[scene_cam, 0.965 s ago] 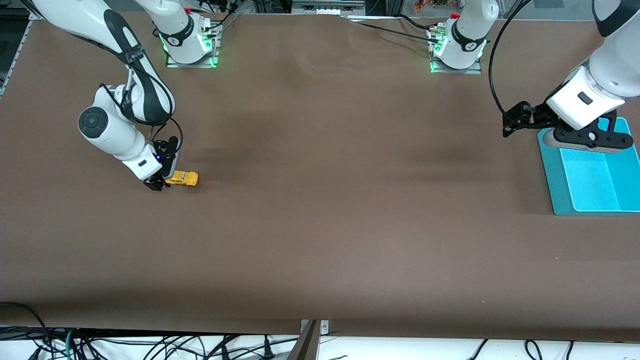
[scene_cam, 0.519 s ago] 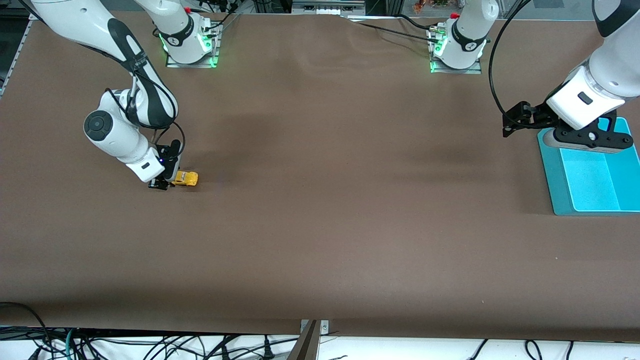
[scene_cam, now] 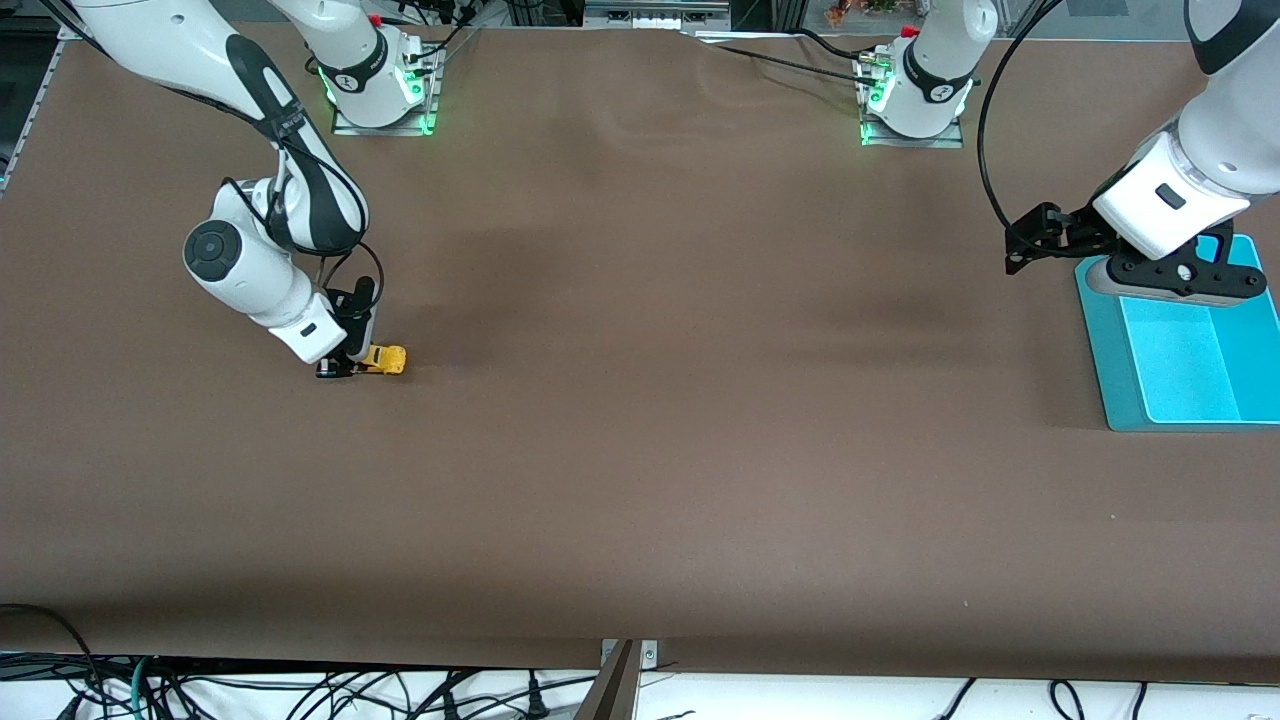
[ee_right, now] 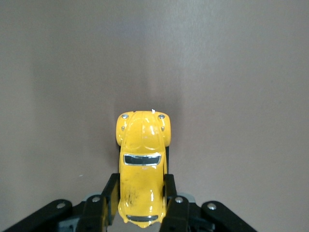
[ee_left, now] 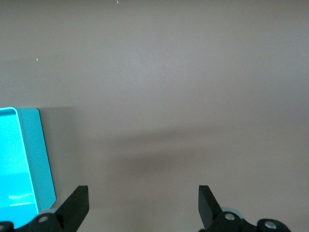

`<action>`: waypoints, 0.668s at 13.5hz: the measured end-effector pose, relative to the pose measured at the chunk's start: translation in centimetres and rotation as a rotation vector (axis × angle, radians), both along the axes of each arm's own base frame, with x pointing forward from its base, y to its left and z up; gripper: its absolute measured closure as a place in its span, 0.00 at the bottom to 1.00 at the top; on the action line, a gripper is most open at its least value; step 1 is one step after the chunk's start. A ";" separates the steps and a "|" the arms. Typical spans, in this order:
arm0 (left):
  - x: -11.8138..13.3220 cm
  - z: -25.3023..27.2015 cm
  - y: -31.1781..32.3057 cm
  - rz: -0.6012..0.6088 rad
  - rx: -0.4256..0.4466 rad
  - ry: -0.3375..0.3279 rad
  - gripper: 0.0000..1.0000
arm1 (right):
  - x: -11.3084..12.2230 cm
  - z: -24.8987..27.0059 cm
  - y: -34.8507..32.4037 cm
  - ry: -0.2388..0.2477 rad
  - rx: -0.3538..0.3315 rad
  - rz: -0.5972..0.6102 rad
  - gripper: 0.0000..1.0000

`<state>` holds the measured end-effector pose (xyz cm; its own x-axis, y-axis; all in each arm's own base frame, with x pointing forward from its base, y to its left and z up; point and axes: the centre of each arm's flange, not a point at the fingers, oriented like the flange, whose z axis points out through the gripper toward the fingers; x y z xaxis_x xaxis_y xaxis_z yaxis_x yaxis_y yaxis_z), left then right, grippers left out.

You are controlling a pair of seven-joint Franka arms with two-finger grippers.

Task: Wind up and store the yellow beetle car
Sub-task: 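Press the car down and drag it backward with the right gripper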

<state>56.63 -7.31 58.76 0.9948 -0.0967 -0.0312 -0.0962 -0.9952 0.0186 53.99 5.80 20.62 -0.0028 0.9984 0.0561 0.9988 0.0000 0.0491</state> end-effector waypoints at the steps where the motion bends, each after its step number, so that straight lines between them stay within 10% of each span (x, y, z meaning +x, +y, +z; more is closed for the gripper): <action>1: 0.0 0.0 0.0 0.000 0.000 0.000 0.00 | 0.3 0.3 0.2 -0.008 0.001 0.019 0.59; 9: 0.0 0.5 -0.2 -0.003 -0.001 -0.011 0.00 | 0.9 -0.6 0.3 0.025 0.002 0.072 0.59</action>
